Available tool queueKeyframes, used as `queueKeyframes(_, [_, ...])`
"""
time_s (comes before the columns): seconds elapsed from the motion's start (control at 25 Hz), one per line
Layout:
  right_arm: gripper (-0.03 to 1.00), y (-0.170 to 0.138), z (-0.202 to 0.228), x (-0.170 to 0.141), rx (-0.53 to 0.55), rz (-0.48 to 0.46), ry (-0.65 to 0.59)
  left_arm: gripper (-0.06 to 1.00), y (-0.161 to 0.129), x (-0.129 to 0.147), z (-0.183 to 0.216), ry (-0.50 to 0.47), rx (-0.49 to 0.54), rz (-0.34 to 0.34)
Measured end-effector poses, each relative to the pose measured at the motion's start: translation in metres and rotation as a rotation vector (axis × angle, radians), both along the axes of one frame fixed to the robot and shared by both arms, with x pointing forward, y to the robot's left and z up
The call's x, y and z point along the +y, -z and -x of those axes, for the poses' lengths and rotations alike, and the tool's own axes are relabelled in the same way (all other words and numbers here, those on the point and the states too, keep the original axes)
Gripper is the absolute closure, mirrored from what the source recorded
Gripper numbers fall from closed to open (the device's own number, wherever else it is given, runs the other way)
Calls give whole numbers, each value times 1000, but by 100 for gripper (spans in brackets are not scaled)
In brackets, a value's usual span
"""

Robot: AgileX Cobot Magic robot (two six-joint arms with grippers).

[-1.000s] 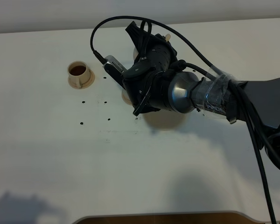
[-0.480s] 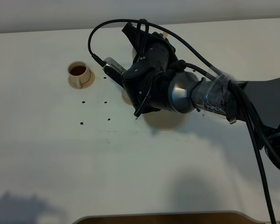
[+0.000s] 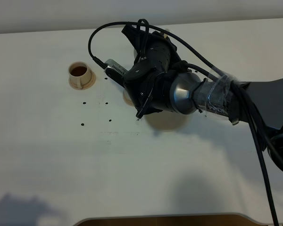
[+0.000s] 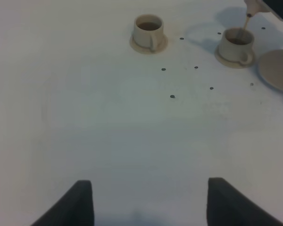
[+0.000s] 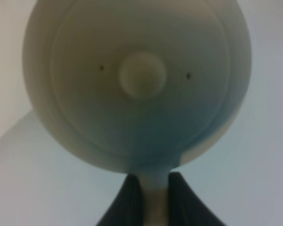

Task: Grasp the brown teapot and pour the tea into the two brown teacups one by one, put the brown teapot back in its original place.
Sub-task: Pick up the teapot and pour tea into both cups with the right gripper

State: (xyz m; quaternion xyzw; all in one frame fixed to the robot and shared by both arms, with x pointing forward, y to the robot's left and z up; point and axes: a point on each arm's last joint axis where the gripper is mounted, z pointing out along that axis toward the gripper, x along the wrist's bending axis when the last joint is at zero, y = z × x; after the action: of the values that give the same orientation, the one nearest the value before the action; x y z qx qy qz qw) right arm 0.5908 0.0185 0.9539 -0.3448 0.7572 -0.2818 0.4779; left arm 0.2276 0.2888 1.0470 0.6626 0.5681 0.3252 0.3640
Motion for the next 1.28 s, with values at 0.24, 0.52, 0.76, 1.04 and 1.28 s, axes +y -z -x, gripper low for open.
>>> queueKeyframes(0.24, [87,-1,0,1,-6,12,-11,40,0,0,0,1,0,-1])
queueKeyframes(0.52, [87,-1,0,1,-5,30,-22,40,0,0,0,1,0,-1])
queueKeyframes(0.76, [87,-2,-1,3,-22,49,-52,40,0,0,0,1,0,-1])
queueKeyframes(1.04, [87,-3,-1,3,-26,53,-59,40,0,0,0,1,0,-1])
queueKeyframes(1.28, [87,-3,-1,3,-27,66,-65,40,0,0,0,0,0,0])
